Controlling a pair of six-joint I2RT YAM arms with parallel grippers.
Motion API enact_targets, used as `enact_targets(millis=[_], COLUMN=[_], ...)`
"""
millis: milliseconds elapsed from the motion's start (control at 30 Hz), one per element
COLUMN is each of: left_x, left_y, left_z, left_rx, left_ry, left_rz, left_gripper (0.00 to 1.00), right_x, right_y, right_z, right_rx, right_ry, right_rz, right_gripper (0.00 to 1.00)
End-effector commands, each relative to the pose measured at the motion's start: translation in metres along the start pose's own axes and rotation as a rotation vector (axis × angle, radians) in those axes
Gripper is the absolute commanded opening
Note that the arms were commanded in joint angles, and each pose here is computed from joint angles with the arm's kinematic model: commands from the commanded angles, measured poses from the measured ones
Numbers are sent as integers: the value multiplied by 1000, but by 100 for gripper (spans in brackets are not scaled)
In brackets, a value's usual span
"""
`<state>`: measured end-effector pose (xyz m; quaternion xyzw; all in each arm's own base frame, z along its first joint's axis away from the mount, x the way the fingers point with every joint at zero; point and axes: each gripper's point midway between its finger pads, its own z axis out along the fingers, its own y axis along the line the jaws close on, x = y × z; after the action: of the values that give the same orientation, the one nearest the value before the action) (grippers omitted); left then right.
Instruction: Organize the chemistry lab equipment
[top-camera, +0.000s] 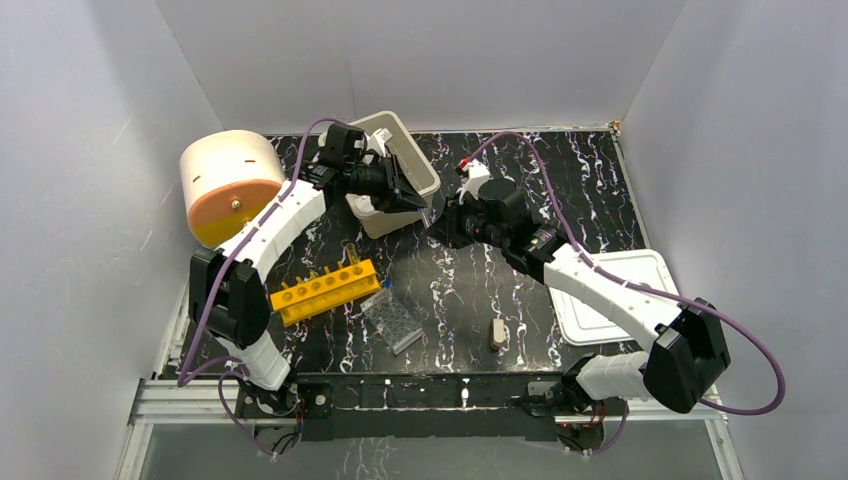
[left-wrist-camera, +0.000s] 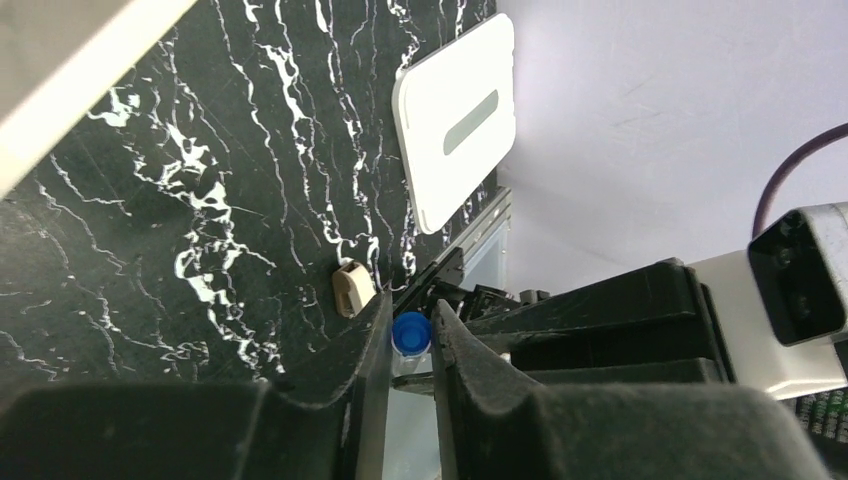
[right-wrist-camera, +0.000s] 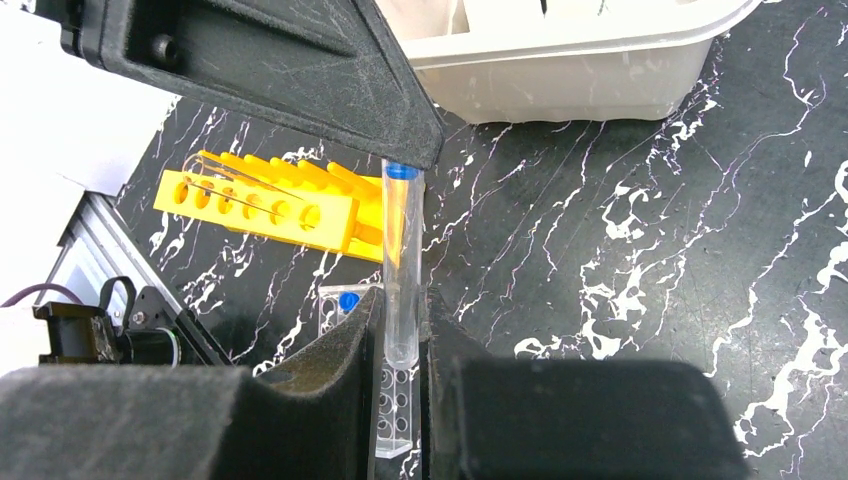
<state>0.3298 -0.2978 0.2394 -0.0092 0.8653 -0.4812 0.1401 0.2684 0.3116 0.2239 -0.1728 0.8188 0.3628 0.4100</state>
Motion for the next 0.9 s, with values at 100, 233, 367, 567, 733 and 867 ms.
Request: enact_targets(millis=[100,233,367,567,733,867], left_x=[2,0,-2,7,33,49], left_y=[-25,-24,-20,-11,-15,-17], left_z=[-21,-27,-37,-47,-50,-51], left_rx=[49,28,-13,-100,-175,-234], left_ry=[-14,-53,-115,-189,-242,-321], left_rz=[53,103,176,335,534,675], left_gripper=[3,4,4,5,7,8], right_x=[-8,-7,-6,-6,6,19], right_y=[5,6,6,-2,-32,-58], right_z=[2,1,-3,-13,-19,-18], right_rx=[-25,-23,-23,21,159,262], right_ry=[-21,-10,-11,-17,3,36], right_rz=[-11,5,9,68,164,248], right_gripper=[15,43,60,66,66,66])
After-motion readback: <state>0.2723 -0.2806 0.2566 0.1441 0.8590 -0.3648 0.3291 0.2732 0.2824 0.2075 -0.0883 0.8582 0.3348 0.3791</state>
